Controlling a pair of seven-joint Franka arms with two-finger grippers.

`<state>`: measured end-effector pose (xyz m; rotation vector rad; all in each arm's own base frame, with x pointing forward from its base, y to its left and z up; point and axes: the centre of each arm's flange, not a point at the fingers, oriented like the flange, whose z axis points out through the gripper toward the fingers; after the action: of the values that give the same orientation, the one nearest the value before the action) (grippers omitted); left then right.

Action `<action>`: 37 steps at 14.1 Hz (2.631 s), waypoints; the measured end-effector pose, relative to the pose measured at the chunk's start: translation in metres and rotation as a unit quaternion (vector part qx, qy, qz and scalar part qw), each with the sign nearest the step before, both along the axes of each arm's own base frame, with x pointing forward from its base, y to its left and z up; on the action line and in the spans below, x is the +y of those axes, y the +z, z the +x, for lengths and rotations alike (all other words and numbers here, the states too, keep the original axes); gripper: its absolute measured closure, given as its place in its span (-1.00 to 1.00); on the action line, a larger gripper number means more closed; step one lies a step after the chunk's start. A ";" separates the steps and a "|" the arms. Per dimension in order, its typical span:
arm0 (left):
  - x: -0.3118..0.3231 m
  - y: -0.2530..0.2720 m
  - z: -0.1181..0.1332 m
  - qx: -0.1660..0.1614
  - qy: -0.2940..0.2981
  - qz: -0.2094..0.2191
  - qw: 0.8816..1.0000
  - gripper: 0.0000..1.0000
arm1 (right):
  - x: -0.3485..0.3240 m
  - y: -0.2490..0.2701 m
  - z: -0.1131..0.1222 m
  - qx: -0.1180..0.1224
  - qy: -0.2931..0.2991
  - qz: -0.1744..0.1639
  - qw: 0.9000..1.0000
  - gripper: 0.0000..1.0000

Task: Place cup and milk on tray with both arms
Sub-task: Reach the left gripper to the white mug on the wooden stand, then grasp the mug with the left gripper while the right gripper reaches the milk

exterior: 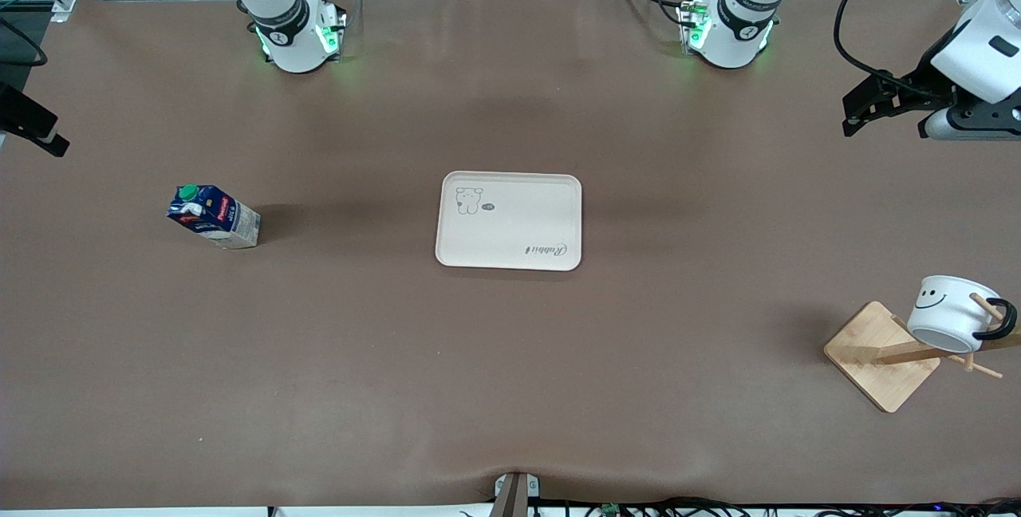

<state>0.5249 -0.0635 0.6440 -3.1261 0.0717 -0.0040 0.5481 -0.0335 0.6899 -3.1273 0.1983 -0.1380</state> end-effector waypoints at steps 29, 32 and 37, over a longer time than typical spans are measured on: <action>0.165 -0.107 0.033 -0.146 0.165 -0.024 0.975 -1.00 | 0.000 0.000 -0.001 0.002 0.000 0.000 1.000 -1.00; 0.184 -0.137 0.037 -0.174 0.195 -0.049 0.964 -1.00 | -0.001 0.000 0.000 -0.002 -0.001 0.000 1.000 -1.00; 0.205 -0.180 0.062 -0.223 0.202 -0.061 0.952 -1.00 | -0.001 0.001 0.001 -0.004 -0.001 0.000 1.000 -1.00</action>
<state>0.5870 0.1411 0.4641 -3.1004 -0.5896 -0.7265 0.5488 -0.0341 0.6908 -3.1266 0.2001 -0.1511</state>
